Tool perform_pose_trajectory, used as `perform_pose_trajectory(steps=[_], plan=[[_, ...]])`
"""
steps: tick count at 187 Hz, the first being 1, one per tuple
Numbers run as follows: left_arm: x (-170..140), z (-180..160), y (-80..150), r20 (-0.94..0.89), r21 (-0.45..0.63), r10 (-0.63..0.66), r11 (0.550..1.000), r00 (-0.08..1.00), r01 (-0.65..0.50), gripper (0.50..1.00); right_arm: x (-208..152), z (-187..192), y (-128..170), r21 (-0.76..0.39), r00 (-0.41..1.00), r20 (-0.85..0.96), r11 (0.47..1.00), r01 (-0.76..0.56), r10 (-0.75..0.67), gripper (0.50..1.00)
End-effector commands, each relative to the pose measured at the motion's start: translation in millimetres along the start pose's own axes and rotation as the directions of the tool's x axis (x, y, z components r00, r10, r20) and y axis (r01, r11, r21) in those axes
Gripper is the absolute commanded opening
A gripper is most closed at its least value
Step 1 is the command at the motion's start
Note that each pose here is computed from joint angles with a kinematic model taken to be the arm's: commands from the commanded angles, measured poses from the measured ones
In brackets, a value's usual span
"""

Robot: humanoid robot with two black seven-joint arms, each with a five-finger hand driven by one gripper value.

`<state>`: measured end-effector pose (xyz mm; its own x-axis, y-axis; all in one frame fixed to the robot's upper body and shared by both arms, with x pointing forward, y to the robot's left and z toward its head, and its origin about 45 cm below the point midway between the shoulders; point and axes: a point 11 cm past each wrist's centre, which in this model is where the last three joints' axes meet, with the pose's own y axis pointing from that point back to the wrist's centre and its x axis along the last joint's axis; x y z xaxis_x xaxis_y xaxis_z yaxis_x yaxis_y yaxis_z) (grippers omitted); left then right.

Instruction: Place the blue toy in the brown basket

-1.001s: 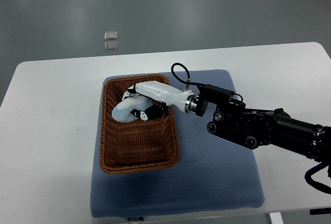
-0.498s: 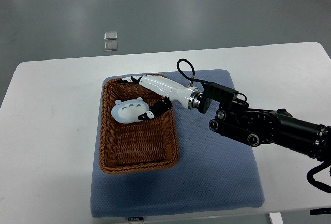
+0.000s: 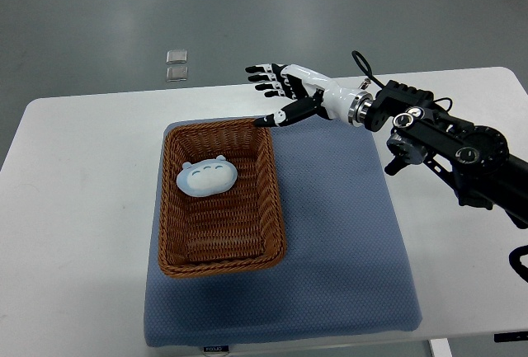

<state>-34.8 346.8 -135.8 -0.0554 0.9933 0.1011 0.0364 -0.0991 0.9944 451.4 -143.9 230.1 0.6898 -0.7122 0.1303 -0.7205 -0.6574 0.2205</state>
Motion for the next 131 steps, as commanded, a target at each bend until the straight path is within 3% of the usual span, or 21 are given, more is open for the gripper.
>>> perform_pose_trajectory(steps=[1, 39, 80, 131], plan=[[-0.1, 0.0, 0.0, 0.0, 0.0, 0.0, 1.0, 1.0, 0.0, 1.0, 19.6, 19.6, 12.7, -0.082, 0.974, 0.223, 0.996, -0.026, 0.043, 0.899], [-0.1, 0.0, 0.0, 0.0, 0.0, 0.0, 1.0, 1.0, 0.0, 1.0, 51.0, 58.7, 31.6, -0.174, 0.825, 0.541, 0.981, -0.082, 0.164, 0.901], [0.1, 0.0, 0.0, 0.0, 0.0, 0.001, 1.0, 1.0, -0.001, 1.0, 68.2, 68.9, 40.0, -0.185, 0.793, 0.556, 0.967, -0.174, 0.249, 0.911], [0.1, 0.0, 0.0, 0.0, 0.0, 0.001, 1.0, 1.0, -0.001, 1.0, 67.7, 72.4, 42.0, -0.182, 0.788, 0.562, 0.967, -0.178, 0.251, 0.913]])
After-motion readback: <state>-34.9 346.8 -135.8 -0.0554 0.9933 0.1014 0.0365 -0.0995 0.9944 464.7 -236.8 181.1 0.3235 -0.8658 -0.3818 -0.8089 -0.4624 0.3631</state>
